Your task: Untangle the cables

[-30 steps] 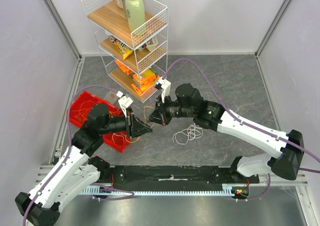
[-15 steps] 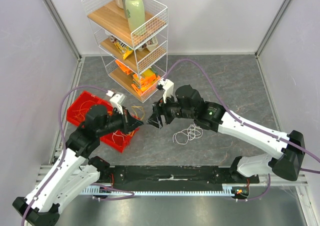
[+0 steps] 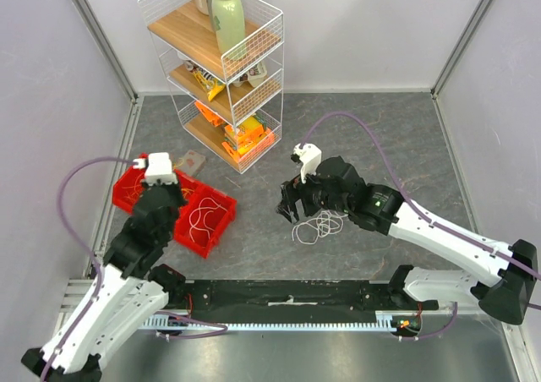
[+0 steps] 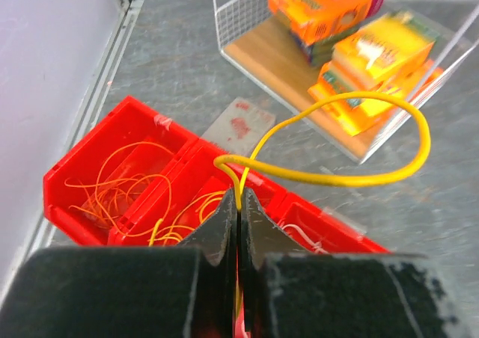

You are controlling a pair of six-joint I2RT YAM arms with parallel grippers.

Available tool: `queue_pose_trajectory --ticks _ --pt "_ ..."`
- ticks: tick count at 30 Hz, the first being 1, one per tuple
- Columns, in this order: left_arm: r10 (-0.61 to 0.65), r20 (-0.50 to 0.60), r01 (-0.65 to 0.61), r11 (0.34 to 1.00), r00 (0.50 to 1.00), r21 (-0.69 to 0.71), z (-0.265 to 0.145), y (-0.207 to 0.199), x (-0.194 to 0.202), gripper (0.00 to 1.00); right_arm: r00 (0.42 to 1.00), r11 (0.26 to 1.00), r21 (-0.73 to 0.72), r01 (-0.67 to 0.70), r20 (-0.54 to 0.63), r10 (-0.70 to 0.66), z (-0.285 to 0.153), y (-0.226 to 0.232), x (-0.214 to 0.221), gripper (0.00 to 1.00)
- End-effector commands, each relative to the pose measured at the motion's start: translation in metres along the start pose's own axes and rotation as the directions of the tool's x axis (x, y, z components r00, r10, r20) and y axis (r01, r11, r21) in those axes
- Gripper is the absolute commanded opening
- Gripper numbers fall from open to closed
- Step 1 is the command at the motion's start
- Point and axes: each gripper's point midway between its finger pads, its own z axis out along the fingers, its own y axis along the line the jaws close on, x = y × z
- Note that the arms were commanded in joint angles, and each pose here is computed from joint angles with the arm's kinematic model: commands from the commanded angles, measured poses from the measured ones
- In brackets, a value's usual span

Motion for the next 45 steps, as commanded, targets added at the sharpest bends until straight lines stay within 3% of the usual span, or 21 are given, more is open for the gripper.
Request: queue_pose_trajectory --ticks 1,7,12,18,27,30,40,42,45 --pt "0.183 -0.055 -0.186 0.98 0.982 -0.065 0.035 0.002 0.016 0.02 1.0 1.0 -0.017 -0.002 0.022 0.002 -0.008 0.002 0.0 0.88" --pt "0.041 -0.147 -0.052 0.996 0.988 -0.072 0.069 0.026 0.055 0.02 0.998 1.0 0.001 -0.001 0.061 0.001 -0.022 -0.004 0.001 0.89" --pt "-0.019 -0.263 0.009 0.999 0.965 -0.039 0.08 0.019 0.083 0.02 0.998 1.0 0.003 -0.002 0.069 0.002 -0.027 -0.006 0.006 0.89" --pt "-0.183 -0.317 0.117 0.97 0.931 -0.214 0.078 0.034 0.111 0.02 0.997 1.0 0.005 -0.002 0.071 0.002 -0.028 -0.008 0.008 0.89" --pt "-0.263 -0.369 0.137 0.932 0.891 -0.334 0.085 0.043 0.143 0.02 0.997 1.0 0.006 -0.001 0.074 0.001 -0.023 -0.009 0.007 0.89" --pt "-0.263 -0.343 0.113 0.909 0.902 -0.401 0.087 0.056 0.142 0.02 0.997 1.0 0.006 -0.003 0.076 0.003 -0.024 -0.01 0.009 0.89" --pt "-0.23 -0.398 0.071 0.924 0.888 -0.376 0.098 0.057 0.154 0.02 0.998 1.0 0.016 -0.002 0.063 0.001 -0.022 -0.014 0.017 0.9" --pt "-0.243 -0.402 0.069 0.914 0.883 -0.4 0.094 0.06 0.16 0.07 0.998 1.0 0.02 0.001 0.061 -0.002 -0.022 -0.016 0.018 0.9" --pt "-0.249 -0.391 0.082 0.914 0.886 -0.398 0.092 0.06 0.153 0.26 0.998 1.0 0.023 0.003 0.059 -0.005 -0.021 -0.017 0.019 0.9"
